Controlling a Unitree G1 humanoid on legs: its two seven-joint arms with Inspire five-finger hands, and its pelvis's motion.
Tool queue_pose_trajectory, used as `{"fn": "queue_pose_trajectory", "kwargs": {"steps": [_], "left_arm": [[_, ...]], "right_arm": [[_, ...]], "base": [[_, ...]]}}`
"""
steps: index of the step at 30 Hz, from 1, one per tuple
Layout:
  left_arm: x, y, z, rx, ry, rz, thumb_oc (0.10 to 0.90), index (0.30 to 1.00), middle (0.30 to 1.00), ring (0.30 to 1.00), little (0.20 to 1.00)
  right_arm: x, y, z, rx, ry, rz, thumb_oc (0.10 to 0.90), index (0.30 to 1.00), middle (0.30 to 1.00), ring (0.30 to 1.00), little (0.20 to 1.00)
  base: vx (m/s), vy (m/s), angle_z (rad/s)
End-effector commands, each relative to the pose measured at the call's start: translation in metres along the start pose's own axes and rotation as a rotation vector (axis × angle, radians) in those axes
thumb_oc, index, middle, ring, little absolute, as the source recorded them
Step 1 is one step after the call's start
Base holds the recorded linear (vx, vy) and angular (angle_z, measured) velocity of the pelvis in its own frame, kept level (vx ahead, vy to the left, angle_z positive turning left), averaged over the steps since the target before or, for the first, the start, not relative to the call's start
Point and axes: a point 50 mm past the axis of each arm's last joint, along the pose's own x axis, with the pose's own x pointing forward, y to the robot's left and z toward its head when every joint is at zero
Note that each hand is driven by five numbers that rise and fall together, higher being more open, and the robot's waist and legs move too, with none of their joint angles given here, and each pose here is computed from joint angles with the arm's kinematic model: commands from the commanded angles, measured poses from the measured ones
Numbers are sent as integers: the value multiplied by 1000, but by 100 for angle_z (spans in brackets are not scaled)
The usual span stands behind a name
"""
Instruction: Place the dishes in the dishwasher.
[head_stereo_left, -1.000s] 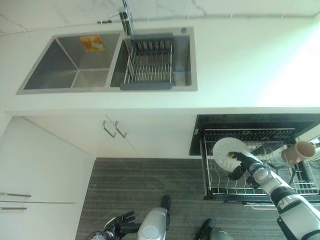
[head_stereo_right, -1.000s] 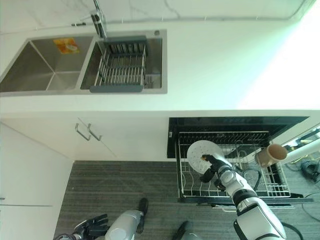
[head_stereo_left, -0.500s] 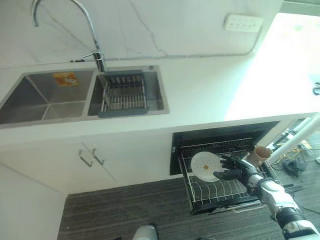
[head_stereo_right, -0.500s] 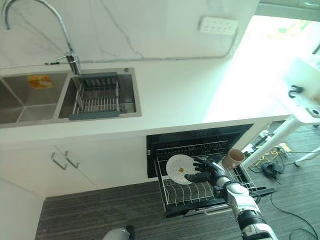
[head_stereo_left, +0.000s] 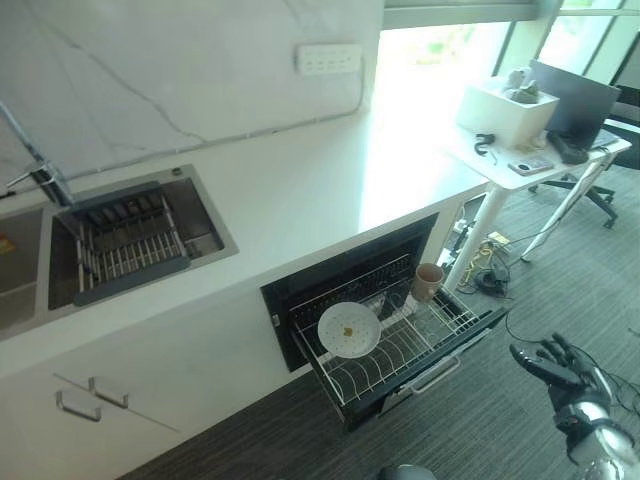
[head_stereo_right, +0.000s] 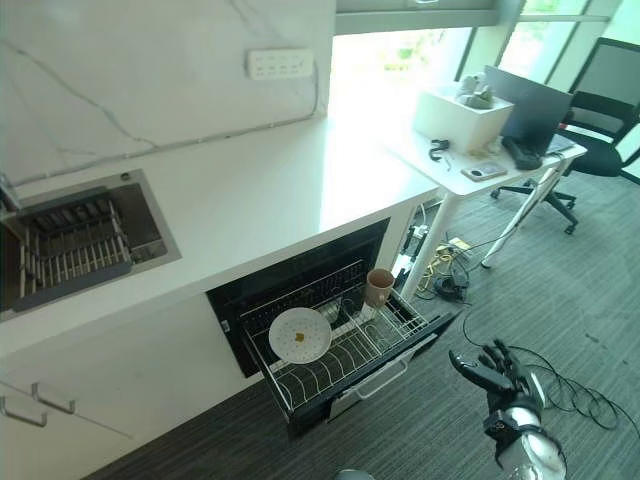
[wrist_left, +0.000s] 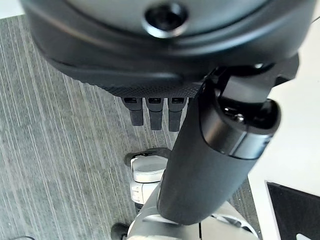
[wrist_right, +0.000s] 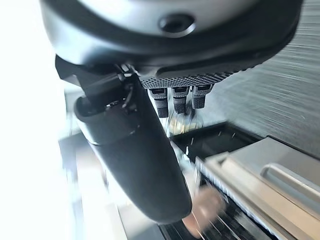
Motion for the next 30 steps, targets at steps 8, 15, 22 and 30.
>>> {"fn": "queue_pose_trajectory", "kwargs": {"steps": [8, 15, 22, 30], "left_arm": [[6, -19, 31, 63, -93, -65, 800, 900, 900, 900, 900], [7, -17, 20, 81, -41, -56, 800, 900, 900, 900, 900], [6, -17, 15, 84, -24, -57, 800, 900, 900, 900, 900], [5, -11, 22, 116, -31, -36, 800, 900, 900, 900, 900]], "right_arm": [[12, -25, -62, 526, 238, -291, 508, 462, 462, 462, 462], [-7, -28, -113, 961, 372, -495, 400, 300, 300, 300, 300], [-1, -21, -111, 993, 347, -496, 400, 300, 300, 300, 300], [17, -14, -83, 1049, 292, -478, 400, 300, 300, 300, 300]], "base": [[10, -7, 5], [52, 6, 18], [42, 4, 23], [21, 13, 41]]}}
